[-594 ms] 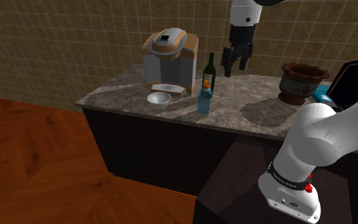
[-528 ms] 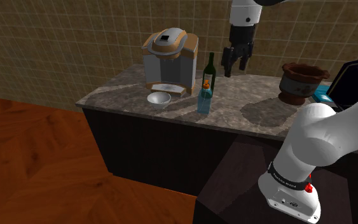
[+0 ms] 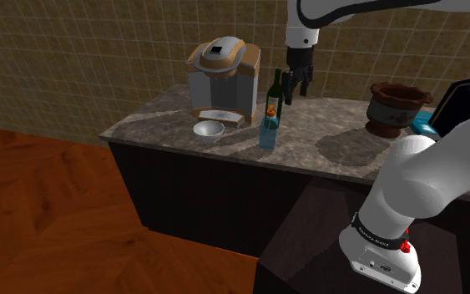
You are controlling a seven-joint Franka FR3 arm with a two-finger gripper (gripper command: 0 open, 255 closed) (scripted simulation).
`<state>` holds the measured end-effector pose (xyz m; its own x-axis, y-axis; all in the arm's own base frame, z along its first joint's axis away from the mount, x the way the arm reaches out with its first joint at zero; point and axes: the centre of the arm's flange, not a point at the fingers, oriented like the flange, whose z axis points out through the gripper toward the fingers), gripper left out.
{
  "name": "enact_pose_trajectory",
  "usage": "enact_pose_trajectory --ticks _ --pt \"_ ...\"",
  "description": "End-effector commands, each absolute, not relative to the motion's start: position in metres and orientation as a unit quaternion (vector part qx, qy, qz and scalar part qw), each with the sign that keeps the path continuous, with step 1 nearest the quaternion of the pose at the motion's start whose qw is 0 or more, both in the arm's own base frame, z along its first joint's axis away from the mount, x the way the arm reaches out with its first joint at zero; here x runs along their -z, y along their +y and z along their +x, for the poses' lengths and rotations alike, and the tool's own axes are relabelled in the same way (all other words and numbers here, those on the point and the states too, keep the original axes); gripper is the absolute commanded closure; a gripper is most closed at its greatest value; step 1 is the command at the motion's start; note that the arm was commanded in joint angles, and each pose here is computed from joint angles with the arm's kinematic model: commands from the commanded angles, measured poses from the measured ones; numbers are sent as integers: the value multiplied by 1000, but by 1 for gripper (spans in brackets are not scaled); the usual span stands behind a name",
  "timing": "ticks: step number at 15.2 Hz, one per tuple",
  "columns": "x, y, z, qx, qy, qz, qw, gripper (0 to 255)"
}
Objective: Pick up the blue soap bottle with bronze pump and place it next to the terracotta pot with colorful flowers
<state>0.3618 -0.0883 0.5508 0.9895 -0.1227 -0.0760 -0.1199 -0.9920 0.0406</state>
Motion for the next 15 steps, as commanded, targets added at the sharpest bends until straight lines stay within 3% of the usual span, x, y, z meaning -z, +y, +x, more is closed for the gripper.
enact_pose_trajectory --ticks 1,15 --pt "-534 -103 385 46 -46 998 18 0" --pt "-427 -187 524 92 54 994 15 0"
